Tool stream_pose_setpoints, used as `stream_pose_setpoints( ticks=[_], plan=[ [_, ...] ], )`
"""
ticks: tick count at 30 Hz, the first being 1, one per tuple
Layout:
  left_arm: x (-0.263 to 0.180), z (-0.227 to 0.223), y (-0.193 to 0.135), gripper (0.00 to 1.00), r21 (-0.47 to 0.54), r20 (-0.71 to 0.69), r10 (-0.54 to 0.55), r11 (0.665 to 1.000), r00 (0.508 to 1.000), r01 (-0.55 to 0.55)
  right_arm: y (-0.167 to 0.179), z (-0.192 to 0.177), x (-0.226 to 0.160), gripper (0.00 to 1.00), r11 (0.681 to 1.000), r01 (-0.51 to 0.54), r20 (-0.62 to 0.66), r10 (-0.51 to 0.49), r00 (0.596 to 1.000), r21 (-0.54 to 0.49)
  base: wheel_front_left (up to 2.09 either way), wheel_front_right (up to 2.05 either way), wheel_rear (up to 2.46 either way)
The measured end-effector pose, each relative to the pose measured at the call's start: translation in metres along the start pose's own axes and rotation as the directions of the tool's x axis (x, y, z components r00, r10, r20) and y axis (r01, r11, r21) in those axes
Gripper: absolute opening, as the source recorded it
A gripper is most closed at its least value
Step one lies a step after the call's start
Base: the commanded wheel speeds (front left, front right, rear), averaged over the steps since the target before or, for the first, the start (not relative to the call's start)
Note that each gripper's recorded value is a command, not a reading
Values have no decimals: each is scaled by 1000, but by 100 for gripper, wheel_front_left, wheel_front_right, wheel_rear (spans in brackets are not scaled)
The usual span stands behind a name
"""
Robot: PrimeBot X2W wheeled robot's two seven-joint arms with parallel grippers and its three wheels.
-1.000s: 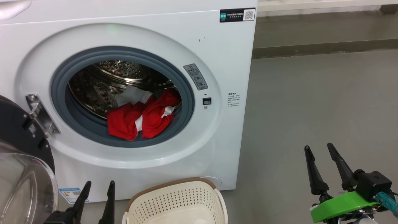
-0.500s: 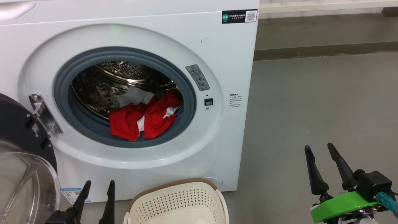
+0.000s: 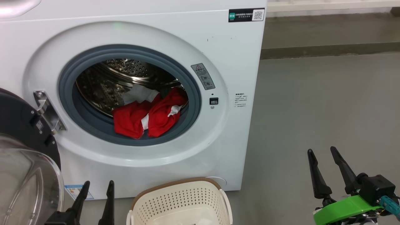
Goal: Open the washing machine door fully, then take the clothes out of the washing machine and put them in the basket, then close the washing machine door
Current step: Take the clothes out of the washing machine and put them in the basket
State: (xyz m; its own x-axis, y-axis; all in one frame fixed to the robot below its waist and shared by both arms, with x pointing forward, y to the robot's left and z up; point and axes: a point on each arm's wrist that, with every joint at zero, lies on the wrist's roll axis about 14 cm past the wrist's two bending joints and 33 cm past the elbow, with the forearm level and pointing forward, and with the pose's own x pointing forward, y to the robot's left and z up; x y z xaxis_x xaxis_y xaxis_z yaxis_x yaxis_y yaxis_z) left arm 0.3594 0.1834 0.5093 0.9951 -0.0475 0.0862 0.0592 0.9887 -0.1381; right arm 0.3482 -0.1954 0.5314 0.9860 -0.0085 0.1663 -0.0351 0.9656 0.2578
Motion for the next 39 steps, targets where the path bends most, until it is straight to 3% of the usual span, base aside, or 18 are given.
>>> stream_pose_setpoints(
  ticks=[13,27,33,39],
  plan=[
    [30,9,-10,100,9,26,-27,1000,999,27,-1,-17,8,100,1000,-6,-52,6,999,-8,0,0,0],
    [100,21,-33,100,47,54,-76,996,996,74,1,-37,39,100,1000,-24,-96,22,995,-20,0,0,0],
    [144,5,-46,100,88,12,-117,989,993,115,1,-55,62,100,999,-28,-126,26,992,-17,0,0,0],
    [180,-24,-41,100,141,-63,-77,986,995,85,2,-73,79,100,999,-38,-157,36,987,-13,0,0,0]
  ],
)
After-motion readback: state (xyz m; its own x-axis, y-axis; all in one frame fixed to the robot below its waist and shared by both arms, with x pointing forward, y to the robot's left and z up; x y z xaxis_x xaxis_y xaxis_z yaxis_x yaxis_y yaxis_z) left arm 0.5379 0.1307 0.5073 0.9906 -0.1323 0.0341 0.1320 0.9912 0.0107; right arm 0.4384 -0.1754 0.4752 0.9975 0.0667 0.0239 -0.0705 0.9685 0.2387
